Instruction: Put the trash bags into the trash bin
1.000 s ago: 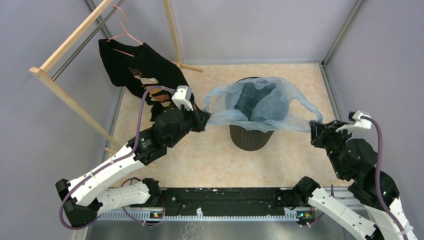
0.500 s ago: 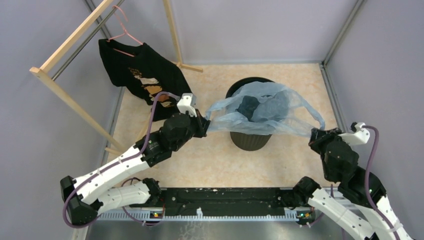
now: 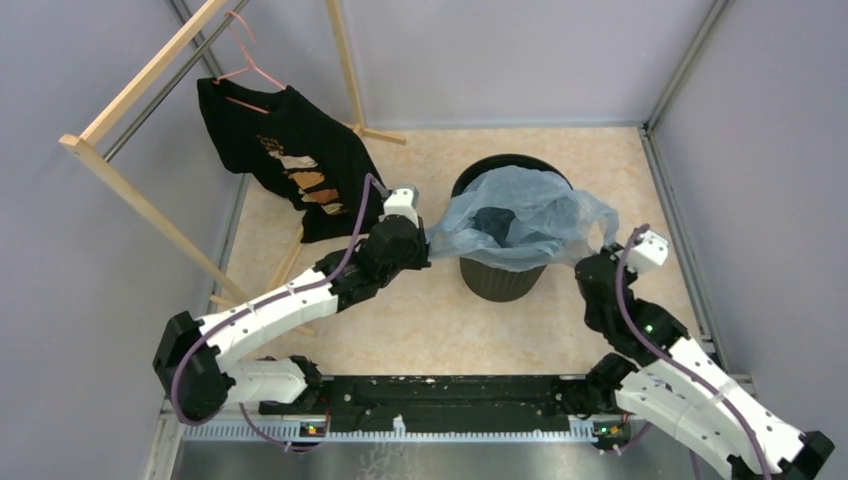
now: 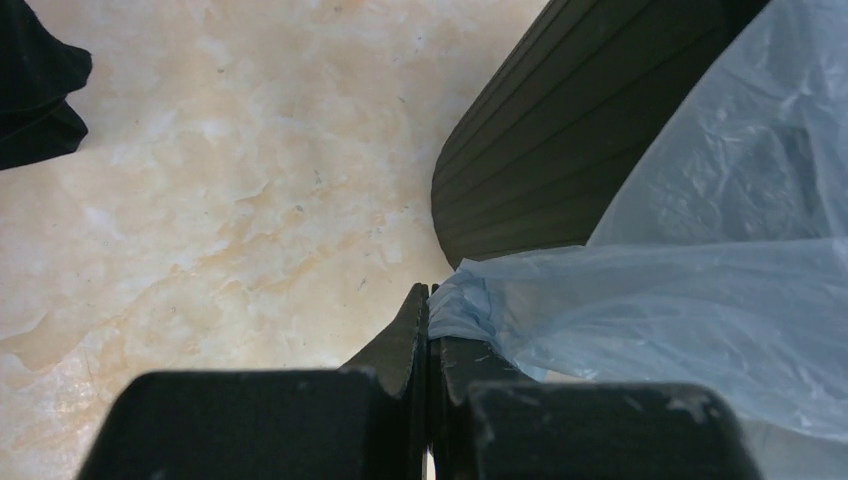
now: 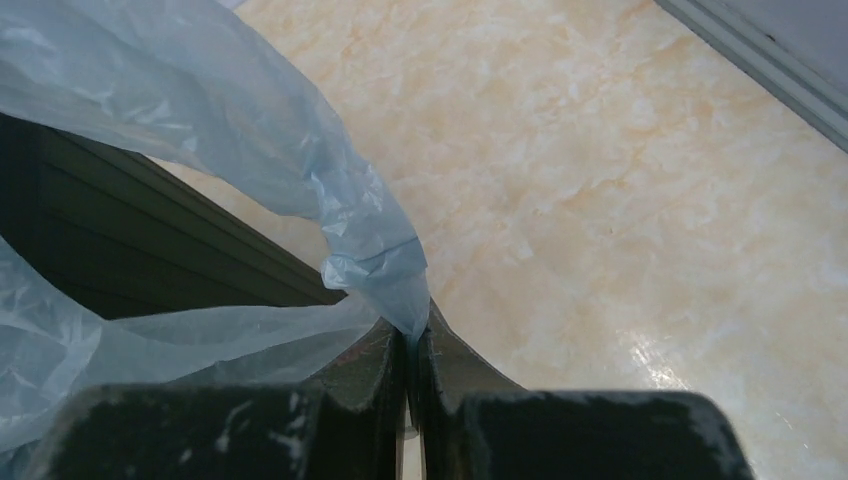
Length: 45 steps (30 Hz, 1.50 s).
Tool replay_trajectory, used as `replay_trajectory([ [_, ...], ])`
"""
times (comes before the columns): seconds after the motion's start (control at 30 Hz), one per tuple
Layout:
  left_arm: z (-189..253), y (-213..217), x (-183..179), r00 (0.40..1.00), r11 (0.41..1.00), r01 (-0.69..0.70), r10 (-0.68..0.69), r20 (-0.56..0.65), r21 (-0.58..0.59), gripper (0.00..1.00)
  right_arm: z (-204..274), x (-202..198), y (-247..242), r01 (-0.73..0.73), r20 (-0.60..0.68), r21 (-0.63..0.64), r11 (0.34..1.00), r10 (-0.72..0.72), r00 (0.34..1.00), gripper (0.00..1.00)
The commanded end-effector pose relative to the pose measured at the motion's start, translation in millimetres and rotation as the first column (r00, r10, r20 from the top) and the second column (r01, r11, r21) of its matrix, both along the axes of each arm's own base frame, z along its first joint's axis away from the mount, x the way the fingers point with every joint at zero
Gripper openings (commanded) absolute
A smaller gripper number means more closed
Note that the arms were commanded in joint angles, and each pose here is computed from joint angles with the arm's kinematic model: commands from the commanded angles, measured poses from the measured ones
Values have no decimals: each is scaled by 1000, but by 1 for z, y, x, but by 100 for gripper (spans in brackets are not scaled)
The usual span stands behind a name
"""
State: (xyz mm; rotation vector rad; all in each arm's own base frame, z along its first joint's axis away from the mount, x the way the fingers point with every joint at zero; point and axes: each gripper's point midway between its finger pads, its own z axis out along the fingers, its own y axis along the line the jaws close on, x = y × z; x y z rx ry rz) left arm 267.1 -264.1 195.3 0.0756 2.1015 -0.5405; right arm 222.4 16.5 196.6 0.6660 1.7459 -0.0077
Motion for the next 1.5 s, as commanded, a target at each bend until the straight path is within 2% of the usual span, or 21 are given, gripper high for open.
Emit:
replay_trajectory([
  [0.0, 20, -8, 16, 1000, 997, -1, 3, 30, -79, 0, -10, 27, 16, -28, -24, 30, 999, 29, 999, 4],
  [0.1, 16, -9, 18, 1000, 994, 20, -19, 11, -103, 4, -15, 30, 24, -91, -64, 65, 994, 95, 993, 2],
  [0.17, 17, -9, 15, 999, 992, 49, -47, 19, -116, 10, -5, 26, 30, -164, -50, 58, 985, 167, 985, 8],
  [0.37, 33, -5, -6, 992, 978, 122, -115, 50, -172, 36, 43, -9, 40, -356, 78, 97, 929, 350, 934, 47],
  [0.5, 58, 1, -25, 981, 959, 185, -169, 90, -214, 53, 73, -38, 42, -458, 128, 108, 882, 445, 887, 57],
  [0.57, 72, 4, -34, 974, 950, 217, -195, 113, -225, 60, 88, -50, 43, -502, 165, 107, 858, 482, 860, 67],
  [0.73, 110, 16, -51, 954, 935, 273, -233, 189, -225, 79, 131, -63, 32, -527, 225, 9, 850, 512, 829, 79],
  [0.87, 131, 16, -52, 940, 933, 302, -256, 224, -198, 98, 158, -62, 25, -517, 226, -111, 848, 529, 818, 97],
  [0.9, 136, 14, -50, 937, 933, 309, -264, 227, -187, 99, 164, -60, 25, -522, 217, -144, 841, 541, 812, 98],
  [1.1, 140, -13, -36, 921, 922, 370, -348, 173, -113, 99, 188, -39, 38, -564, 100, -278, 778, 607, 789, 99],
  [1.23, 129, -23, -25, 922, 924, 373, -360, 142, -82, 96, 186, -20, 58, -631, -14, -314, 709, 662, 750, 97],
  [1.33, 126, -21, -19, 931, 935, 348, -337, 140, -63, 94, 186, -9, 65, -641, -45, -326, 695, 666, 745, 84],
  [1.4, 126, -16, -13, 944, 950, 307, -297, 146, -52, 92, 184, 0, 63, -615, -59, -321, 720, 633, 772, 73],
  [1.47, 129, -12, -10, 949, 956, 287, -276, 151, -55, 87, 181, 7, 66, -610, -72, -306, 731, 621, 781, 67],
])
